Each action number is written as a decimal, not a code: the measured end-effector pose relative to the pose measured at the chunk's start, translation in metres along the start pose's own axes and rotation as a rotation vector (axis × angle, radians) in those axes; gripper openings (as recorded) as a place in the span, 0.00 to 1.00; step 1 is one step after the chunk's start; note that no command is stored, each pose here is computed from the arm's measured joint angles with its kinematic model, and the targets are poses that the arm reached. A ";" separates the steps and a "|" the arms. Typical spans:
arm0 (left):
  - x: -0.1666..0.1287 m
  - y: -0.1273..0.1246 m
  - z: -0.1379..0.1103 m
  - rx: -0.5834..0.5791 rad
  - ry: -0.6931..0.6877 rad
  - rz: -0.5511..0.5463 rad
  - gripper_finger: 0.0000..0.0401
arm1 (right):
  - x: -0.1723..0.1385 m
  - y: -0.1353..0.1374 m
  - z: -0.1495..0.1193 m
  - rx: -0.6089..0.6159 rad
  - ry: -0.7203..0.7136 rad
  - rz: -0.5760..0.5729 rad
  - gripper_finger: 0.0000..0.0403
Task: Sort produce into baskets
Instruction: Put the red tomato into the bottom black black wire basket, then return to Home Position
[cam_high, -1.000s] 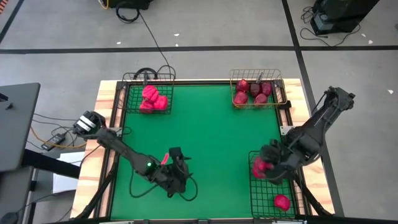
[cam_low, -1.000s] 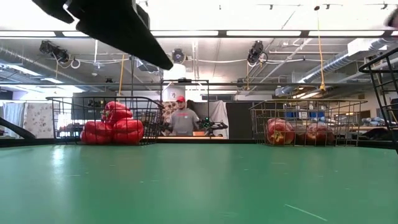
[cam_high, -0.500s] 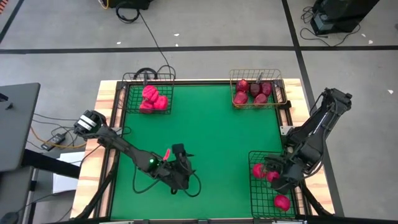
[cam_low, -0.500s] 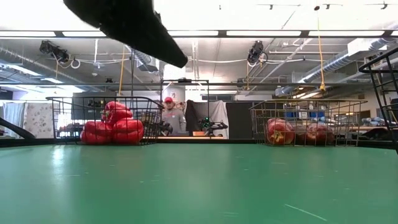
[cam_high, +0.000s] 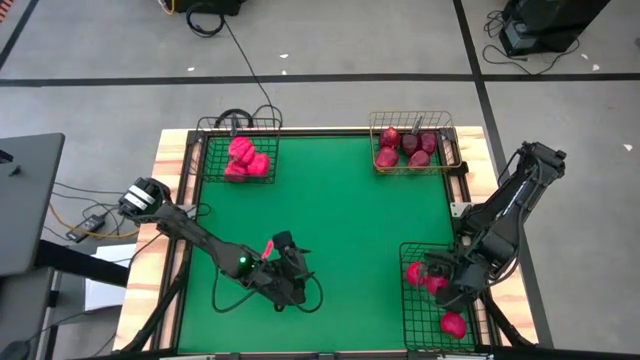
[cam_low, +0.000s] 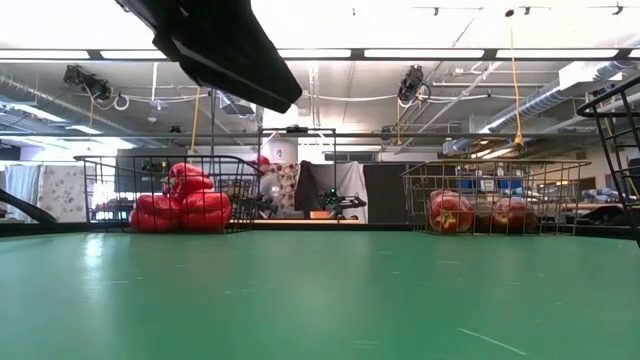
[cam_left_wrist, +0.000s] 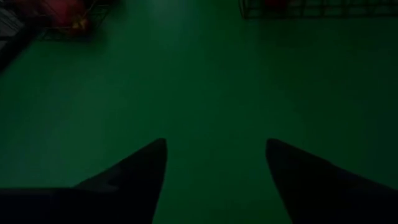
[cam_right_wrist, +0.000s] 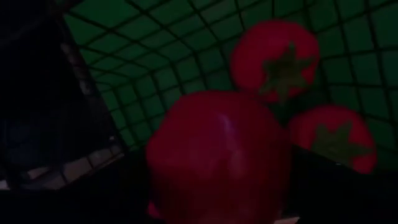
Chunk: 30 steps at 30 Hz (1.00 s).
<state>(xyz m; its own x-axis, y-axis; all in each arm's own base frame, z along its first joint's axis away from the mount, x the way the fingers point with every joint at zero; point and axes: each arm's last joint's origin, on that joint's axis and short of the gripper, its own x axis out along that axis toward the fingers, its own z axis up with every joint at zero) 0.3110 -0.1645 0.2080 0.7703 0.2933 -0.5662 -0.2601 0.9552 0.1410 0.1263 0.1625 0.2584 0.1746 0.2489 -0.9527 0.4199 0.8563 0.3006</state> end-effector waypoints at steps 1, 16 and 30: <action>0.000 0.000 0.000 -0.006 0.000 -0.002 0.69 | 0.000 0.000 0.000 -0.005 -0.007 -0.001 0.84; -0.058 0.021 0.030 -0.096 -0.113 -0.061 0.51 | -0.001 0.014 0.005 -0.101 -0.110 0.127 0.88; -0.109 0.100 0.022 -0.127 -0.251 -0.057 0.24 | -0.031 0.031 0.068 -0.519 -1.059 -0.174 0.55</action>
<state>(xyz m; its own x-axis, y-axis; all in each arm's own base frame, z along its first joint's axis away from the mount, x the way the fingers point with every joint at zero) 0.2139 -0.1006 0.3020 0.9017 0.2544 -0.3496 -0.2707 0.9627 0.0023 0.1941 0.1505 0.3005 0.9016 -0.1775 -0.3946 0.1431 0.9830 -0.1152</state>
